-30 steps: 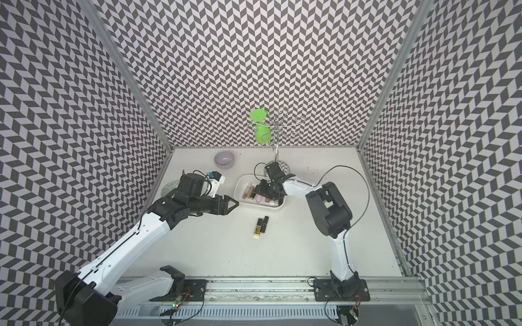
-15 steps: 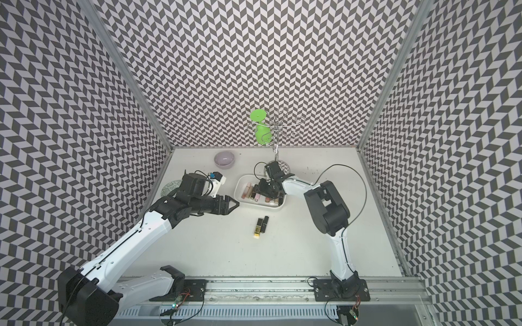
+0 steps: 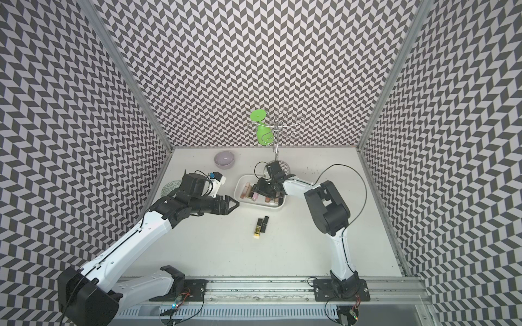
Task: Put the lipstick into the storage box
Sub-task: Place the lipstick in the storage box.
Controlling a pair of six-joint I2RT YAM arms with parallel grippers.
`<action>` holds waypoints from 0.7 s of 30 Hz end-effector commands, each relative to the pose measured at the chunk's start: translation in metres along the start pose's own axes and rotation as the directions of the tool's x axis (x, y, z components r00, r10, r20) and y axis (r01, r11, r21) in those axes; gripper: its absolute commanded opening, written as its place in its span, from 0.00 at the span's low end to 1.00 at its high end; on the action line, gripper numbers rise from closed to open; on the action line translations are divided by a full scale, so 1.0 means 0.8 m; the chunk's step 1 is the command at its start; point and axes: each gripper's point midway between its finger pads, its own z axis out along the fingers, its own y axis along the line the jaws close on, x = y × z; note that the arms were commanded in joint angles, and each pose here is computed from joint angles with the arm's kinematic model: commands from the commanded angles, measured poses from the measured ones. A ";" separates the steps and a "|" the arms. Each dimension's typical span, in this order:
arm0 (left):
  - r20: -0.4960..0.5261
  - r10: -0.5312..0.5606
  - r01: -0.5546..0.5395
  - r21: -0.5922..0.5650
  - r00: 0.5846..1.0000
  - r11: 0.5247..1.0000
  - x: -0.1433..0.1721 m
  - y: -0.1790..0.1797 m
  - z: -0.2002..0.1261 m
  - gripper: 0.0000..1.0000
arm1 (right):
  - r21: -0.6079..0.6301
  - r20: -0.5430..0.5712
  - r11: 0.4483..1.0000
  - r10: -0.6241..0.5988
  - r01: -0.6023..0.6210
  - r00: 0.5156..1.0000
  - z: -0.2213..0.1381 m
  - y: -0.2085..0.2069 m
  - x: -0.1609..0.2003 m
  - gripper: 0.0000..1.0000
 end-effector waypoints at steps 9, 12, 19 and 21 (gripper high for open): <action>0.019 -0.024 0.024 0.010 1.000 1.000 0.014 0.002 -0.008 0.76 | -0.103 0.079 0.993 -0.058 0.066 0.995 -0.050 0.046 -0.008 0.41; 0.030 -0.028 0.027 0.026 0.999 0.999 0.012 -0.002 -0.008 0.76 | -0.109 0.108 0.989 -0.084 0.096 0.991 -0.069 0.059 -0.009 0.41; 0.104 -0.036 0.020 0.153 0.994 0.988 -0.006 -0.032 -0.019 0.76 | -0.222 0.139 0.966 -0.105 0.134 0.985 -0.116 0.092 0.006 0.42; 0.128 -0.048 0.018 0.222 0.991 0.975 -0.009 -0.046 -0.023 0.76 | -0.293 0.135 0.945 -0.107 0.143 0.985 -0.134 0.103 0.019 0.42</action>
